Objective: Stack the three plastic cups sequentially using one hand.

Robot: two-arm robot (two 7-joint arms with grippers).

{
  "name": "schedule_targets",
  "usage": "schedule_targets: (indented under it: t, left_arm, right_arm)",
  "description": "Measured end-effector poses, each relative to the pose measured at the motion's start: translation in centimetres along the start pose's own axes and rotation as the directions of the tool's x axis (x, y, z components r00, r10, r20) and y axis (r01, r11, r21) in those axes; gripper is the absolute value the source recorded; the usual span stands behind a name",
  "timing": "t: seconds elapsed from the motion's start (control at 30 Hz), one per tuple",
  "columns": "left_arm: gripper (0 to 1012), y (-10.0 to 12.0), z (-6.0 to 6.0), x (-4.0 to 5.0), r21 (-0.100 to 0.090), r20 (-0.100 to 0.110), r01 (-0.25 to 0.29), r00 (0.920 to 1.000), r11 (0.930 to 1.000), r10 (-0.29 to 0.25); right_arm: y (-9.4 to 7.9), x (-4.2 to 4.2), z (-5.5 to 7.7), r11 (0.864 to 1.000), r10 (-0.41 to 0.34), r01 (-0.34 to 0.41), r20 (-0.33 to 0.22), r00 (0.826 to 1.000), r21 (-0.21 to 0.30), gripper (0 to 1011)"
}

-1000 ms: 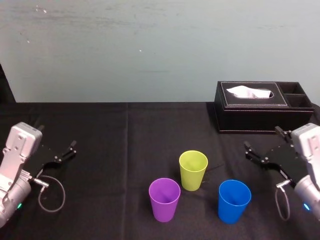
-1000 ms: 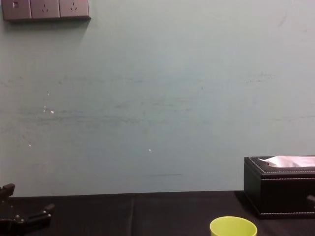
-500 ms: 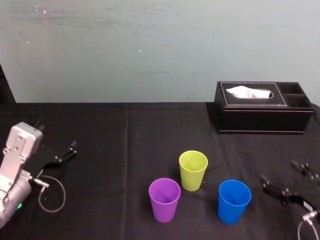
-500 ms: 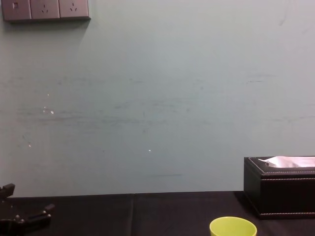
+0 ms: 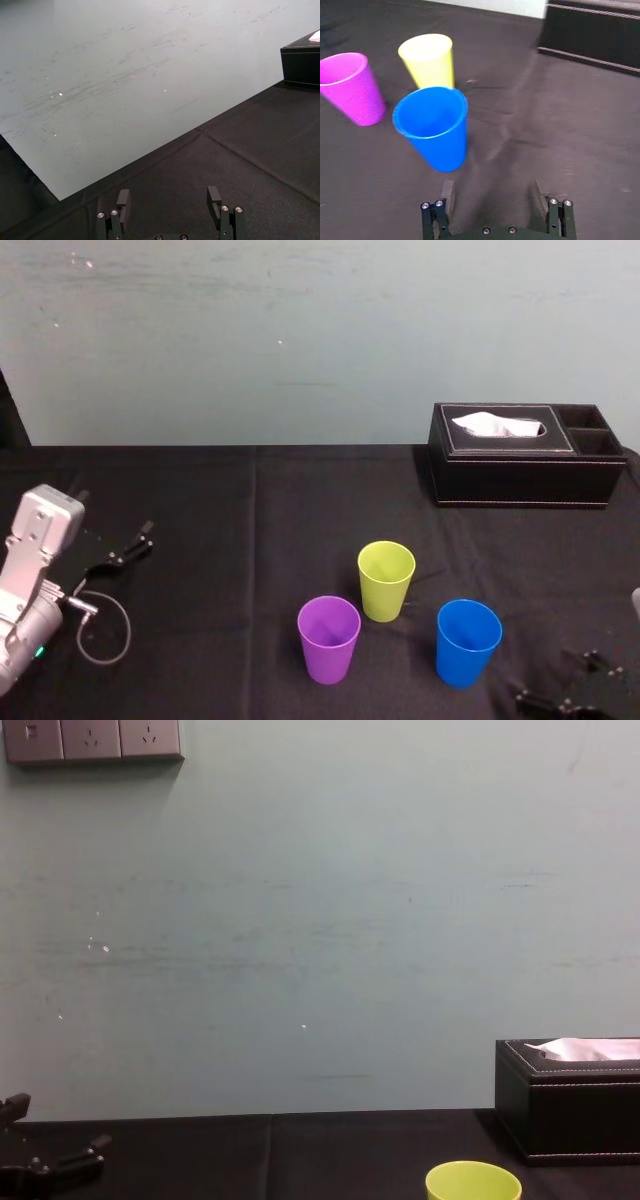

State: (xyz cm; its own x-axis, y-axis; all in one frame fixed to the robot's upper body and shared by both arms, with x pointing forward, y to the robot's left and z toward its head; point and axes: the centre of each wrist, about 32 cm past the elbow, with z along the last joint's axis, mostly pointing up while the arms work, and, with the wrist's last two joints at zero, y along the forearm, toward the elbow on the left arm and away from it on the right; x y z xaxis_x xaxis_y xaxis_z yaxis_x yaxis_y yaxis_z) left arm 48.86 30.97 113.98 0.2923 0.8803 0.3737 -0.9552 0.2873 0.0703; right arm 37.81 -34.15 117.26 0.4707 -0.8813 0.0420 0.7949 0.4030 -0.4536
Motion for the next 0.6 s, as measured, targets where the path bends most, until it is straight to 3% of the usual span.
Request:
schedule_targets:
  t: [0.33,0.6]
  left_arm:
    - [1000,0.0,0.0,0.00,0.000,0.000,0.000,1.0000,1.0000,0.000]
    - [1000,0.0,0.0,0.00,0.000,0.000,0.000,1.0000,1.0000,0.000]
  right_arm:
    - [1.0,-1.92,-0.7,0.994,0.096,-0.096,0.003,0.995,0.054,1004]
    - [1.9,-2.46,-0.7,0.991,0.100,-0.101,0.023,0.995,0.084,1004]
